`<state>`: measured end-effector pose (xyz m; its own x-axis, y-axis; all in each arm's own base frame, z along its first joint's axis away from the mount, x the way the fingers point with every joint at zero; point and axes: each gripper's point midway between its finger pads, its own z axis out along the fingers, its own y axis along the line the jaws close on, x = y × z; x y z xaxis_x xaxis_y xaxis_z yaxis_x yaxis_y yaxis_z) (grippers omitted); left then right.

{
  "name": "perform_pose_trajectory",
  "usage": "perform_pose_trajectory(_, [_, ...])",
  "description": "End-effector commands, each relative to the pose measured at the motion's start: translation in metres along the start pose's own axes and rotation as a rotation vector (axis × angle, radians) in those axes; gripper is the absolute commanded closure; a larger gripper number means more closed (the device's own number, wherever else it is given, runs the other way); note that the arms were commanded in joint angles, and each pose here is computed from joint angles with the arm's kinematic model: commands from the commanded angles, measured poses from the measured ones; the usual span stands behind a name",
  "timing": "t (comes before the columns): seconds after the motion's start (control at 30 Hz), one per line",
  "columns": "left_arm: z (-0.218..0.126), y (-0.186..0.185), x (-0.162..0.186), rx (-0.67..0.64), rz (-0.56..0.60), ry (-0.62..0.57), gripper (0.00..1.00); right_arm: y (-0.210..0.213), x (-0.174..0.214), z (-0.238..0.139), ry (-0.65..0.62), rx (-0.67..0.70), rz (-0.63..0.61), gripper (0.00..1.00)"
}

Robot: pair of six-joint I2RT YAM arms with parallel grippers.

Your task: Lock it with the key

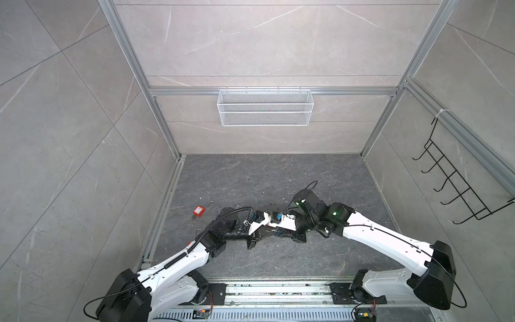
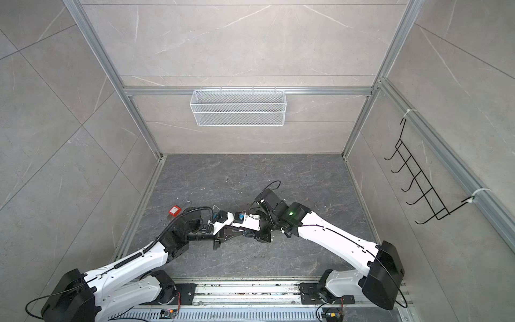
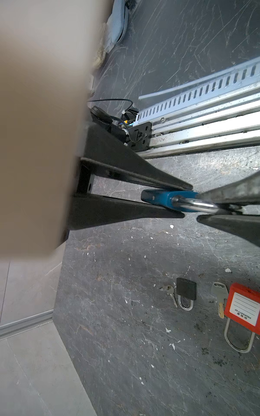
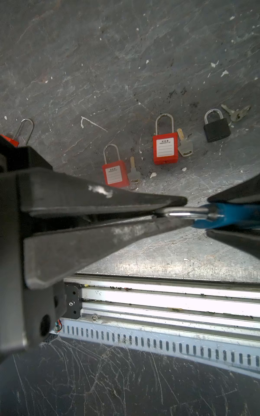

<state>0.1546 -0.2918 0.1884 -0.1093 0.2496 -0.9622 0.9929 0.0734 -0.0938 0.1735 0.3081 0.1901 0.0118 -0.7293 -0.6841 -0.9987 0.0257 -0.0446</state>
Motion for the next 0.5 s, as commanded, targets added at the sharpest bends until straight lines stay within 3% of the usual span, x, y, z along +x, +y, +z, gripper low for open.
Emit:
perform_pose_trajectory(0.0, [0.003, -0.039, -0.019, 0.217, 0.015, -0.033, 1.0, -0.015, -0.164, -0.059, -0.583, 0.141, -0.375, 1.0])
perform_pose_trajectory(0.17, [-0.019, -0.021, -0.039, 0.139, 0.046, -0.064, 1.0, -0.017, -0.125, -0.045, -0.422, 0.108, -0.279, 1.0])
perform_pose_trajectory(0.3, [-0.038, -0.009, -0.058, 0.101, 0.061, -0.089, 1.0, -0.025, -0.094, -0.045, -0.38, 0.14, -0.205, 1.0])
perform_pose_trajectory(0.37, [-0.046, -0.004, -0.067, 0.091, 0.058, -0.106, 1.0, -0.031, -0.083, -0.048, -0.353, 0.161, -0.175, 0.93])
perform_pose_trajectory(0.47, [-0.054, 0.003, -0.078, 0.074, 0.06, -0.13, 1.0, -0.038, -0.072, -0.056, -0.338, 0.159, -0.125, 0.75])
